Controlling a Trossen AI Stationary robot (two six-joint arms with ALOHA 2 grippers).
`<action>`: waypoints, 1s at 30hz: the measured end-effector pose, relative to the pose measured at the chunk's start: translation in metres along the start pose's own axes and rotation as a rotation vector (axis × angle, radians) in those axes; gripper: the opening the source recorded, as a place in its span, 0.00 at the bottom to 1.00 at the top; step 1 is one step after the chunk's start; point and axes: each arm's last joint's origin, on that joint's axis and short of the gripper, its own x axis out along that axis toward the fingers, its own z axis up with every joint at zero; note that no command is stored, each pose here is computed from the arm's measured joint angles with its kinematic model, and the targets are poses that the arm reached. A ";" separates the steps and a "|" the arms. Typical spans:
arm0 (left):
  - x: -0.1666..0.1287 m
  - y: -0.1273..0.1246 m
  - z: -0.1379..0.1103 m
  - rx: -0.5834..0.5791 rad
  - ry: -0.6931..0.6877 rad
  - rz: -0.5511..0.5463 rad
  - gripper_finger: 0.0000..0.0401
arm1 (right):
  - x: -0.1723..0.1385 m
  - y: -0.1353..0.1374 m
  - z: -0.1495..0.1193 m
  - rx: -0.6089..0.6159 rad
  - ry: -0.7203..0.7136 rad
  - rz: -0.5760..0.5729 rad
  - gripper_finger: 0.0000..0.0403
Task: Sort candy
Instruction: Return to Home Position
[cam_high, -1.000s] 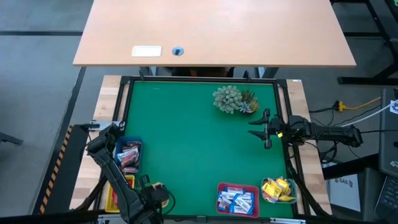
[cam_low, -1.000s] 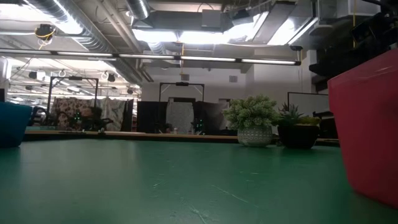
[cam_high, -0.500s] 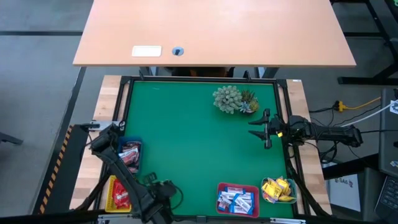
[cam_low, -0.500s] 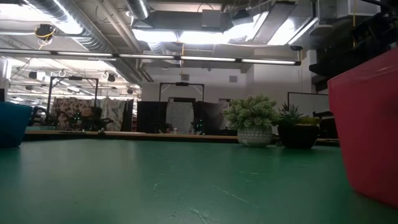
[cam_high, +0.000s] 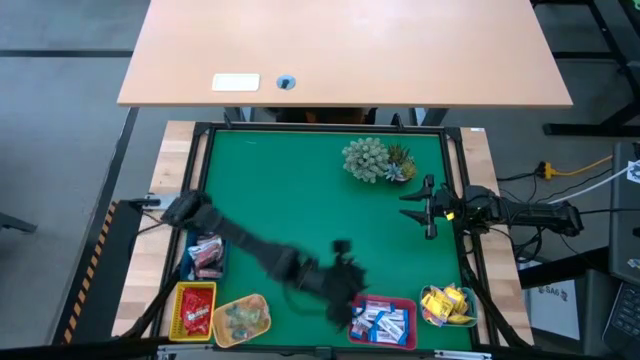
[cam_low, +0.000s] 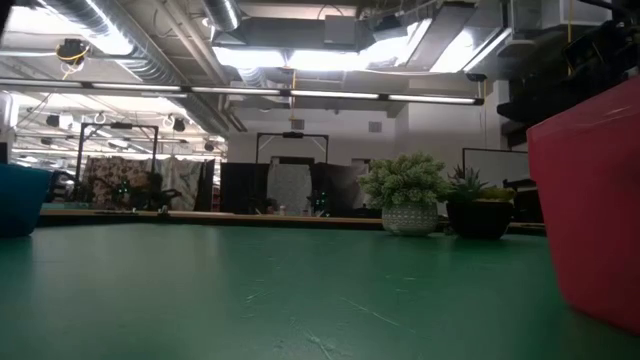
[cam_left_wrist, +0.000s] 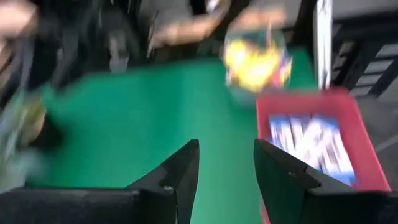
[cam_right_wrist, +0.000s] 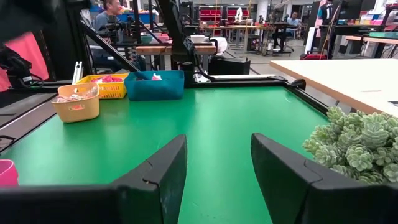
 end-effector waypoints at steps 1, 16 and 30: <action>0.008 0.014 0.008 0.020 -0.042 -0.038 0.35 | 0.000 0.000 0.000 0.000 0.000 0.000 0.45; 0.053 0.208 0.015 0.021 -0.024 -0.366 0.35 | 0.000 0.000 0.000 0.000 0.000 0.000 0.45; -0.005 0.230 0.026 0.038 0.068 -0.263 0.35 | 0.000 0.000 0.000 0.000 0.000 0.000 0.45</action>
